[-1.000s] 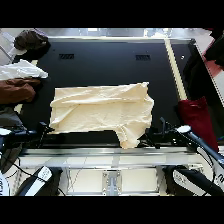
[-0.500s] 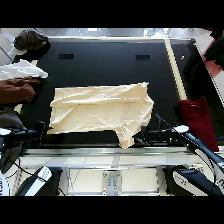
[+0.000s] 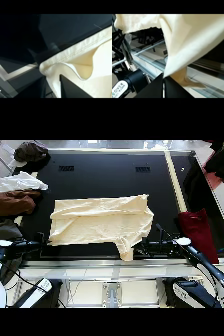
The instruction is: Fold the shirts.
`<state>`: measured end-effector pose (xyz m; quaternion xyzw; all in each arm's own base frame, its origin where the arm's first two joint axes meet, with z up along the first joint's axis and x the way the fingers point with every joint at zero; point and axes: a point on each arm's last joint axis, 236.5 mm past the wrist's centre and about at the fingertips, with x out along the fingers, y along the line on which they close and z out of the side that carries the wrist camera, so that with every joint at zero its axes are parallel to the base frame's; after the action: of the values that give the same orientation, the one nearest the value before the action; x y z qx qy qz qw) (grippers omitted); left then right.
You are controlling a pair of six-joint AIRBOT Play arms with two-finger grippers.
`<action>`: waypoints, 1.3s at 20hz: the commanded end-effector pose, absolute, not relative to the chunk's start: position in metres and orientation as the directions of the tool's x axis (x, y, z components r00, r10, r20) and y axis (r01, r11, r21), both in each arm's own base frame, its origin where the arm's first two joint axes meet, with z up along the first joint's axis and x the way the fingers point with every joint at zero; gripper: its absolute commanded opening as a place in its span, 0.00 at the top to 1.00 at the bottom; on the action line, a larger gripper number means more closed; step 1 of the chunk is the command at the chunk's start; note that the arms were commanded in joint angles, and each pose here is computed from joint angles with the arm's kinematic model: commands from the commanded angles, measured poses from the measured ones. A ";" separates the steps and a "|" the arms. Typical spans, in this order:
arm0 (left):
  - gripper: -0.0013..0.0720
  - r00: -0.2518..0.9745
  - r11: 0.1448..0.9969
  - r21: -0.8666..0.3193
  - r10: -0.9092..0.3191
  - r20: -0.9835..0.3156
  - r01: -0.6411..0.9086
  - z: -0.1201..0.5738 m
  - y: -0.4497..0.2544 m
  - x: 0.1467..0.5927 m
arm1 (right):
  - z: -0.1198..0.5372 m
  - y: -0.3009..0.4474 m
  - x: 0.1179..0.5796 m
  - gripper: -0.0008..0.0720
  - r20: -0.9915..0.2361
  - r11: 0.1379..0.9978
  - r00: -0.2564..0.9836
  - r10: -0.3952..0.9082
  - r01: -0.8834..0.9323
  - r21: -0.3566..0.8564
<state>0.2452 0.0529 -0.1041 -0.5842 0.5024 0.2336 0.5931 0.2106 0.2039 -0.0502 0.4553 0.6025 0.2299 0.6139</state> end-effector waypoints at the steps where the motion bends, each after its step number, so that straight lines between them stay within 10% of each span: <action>1: 0.97 0.387 0.219 -0.460 -0.305 -0.870 -0.860 -0.106 0.055 0.246 | -0.049 0.204 0.214 0.96 -0.527 0.473 0.182 0.830 0.269 0.839; 7: 0.97 0.519 0.326 -0.613 -0.333 -0.787 -0.720 -0.073 0.049 0.278 | -0.015 0.206 0.246 0.96 -0.498 0.471 0.231 0.836 0.164 0.867; 13: 0.97 0.736 0.667 -0.650 -0.223 -0.640 -0.363 0.068 0.057 0.307 | 0.052 0.202 0.258 0.96 -0.567 0.578 0.131 0.813 -0.067 0.813; 20: 0.97 0.798 0.834 -0.498 -0.123 -0.590 -0.240 0.146 0.062 0.314 | 0.103 0.164 0.297 0.96 -0.682 0.755 0.332 0.651 -0.197 0.625; 26: 0.97 0.531 0.948 -0.140 0.035 -0.847 -0.287 0.063 0.101 0.350 | 0.102 0.151 0.392 0.96 -0.673 0.805 0.454 0.584 -0.215 0.553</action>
<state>0.3385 0.0757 0.0957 -0.2227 0.4103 0.0533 0.8827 0.3506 0.1582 0.1015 0.2184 0.4863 0.2534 0.8072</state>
